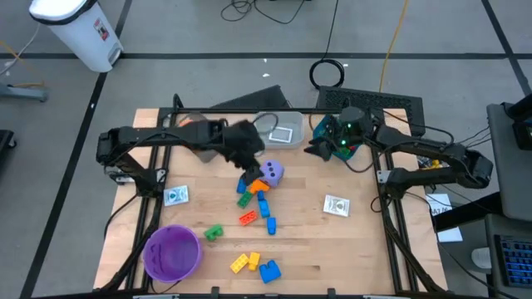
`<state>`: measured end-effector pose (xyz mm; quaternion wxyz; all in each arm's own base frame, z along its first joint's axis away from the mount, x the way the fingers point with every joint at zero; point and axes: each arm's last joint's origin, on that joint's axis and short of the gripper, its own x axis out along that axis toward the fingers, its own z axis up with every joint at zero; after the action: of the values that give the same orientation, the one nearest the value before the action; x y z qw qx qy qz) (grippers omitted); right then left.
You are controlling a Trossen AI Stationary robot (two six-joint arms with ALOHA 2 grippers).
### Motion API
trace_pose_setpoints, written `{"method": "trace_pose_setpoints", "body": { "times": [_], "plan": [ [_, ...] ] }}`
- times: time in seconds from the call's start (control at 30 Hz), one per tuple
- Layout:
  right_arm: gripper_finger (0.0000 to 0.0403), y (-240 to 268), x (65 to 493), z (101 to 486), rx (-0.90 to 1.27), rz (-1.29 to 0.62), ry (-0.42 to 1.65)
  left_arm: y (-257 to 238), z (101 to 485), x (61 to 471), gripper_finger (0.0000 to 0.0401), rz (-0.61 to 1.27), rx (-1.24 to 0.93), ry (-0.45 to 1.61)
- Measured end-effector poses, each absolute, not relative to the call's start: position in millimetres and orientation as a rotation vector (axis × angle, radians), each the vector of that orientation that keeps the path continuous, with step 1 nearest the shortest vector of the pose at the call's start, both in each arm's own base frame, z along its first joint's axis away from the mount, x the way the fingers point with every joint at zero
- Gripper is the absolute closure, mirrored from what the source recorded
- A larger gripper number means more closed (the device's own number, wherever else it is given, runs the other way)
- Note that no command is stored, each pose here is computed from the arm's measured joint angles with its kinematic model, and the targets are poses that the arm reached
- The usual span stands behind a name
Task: Pick & Place Toys
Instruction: Put the blue game piece into the blue bin
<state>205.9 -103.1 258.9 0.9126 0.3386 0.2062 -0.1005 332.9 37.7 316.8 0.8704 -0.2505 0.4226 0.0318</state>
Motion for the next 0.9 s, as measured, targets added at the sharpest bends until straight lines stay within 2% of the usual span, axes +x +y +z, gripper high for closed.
{"method": "trace_pose_setpoints", "body": {
  "times": [0.2,0.33,0.53,0.63,0.9],
  "plan": [
    [0.011,-86.6,214.3,258.1,0.624,-0.237,0.442,10.8,298.5,326.5,0.0192,0.43,-0.756,0.942],
    [0.011,-81.1,216.7,258.0,0.61,-0.242,0.446,2.6,276.0,322.2,0.0192,0.596,-0.933,0.936],
    [0.011,-76.9,218.2,258.0,0.633,-0.225,0.45,4.0,232.1,305.6,0.0192,0.829,-1.016,0.972],
    [0.011,-76.9,218.2,258.0,0.633,-0.225,0.45,7.2,212.9,300.1,0.0192,0.875,-1.06,0.961],
    [0.011,-76.9,218.2,258.0,0.633,-0.226,0.45,10.3,189.7,299.4,0.0192,0.832,-1.09,0.88]
  ]
}}
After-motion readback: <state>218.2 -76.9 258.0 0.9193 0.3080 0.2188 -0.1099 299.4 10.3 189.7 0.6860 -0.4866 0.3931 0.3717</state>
